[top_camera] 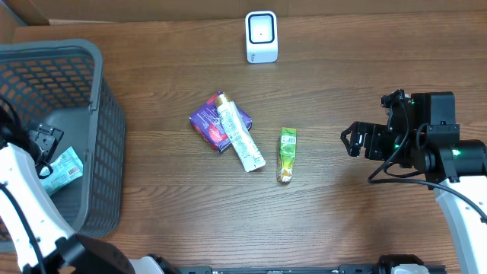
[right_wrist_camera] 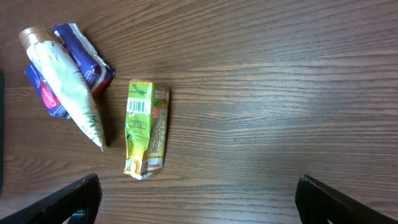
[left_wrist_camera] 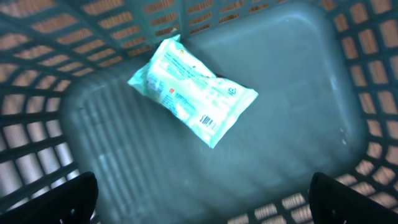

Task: Scan the item barcode
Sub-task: 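Reach the left gripper into the basket and grasp the mint-green packet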

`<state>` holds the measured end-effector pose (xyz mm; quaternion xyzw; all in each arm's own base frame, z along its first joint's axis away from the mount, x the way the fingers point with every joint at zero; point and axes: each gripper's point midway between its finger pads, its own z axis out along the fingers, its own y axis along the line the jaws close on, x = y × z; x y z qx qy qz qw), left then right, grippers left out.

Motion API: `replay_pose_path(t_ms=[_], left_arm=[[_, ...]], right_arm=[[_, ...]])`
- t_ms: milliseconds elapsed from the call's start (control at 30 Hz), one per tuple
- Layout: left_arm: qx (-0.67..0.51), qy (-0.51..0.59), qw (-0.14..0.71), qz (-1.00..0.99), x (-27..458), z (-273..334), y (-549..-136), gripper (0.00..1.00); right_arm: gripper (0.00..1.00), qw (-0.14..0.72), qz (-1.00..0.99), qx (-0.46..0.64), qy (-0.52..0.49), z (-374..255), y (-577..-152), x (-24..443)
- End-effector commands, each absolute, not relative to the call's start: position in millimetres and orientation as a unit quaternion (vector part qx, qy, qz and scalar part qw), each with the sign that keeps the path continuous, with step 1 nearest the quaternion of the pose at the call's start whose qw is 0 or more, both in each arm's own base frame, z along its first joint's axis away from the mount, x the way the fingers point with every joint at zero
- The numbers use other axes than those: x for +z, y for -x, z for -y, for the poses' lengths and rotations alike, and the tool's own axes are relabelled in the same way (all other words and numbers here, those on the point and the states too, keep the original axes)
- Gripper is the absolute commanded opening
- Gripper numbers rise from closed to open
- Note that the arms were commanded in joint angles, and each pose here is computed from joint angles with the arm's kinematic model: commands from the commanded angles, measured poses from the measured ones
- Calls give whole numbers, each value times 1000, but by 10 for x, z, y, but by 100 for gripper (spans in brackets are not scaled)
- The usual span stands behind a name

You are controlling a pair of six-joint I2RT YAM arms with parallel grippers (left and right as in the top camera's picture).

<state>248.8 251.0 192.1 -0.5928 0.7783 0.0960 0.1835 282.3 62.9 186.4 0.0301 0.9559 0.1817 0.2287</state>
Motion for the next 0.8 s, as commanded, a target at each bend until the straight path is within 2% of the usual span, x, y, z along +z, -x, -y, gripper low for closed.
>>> replay_pose_path(t_ms=[0,167,767], left_arm=[[92,612,172,-766,1659,-2564,-2540,100],[107,617,168,-762,1394,-2692,-2601,100],[114,624,77,-769,558,-2763,-2638,100]], right_arm=[[100,243,-952,184,-24,-648,-2864,1980],[100,235,-954,183,-25,-647,-2842,1936],[100,185,-966,180,-35,-649,-2892,1647]])
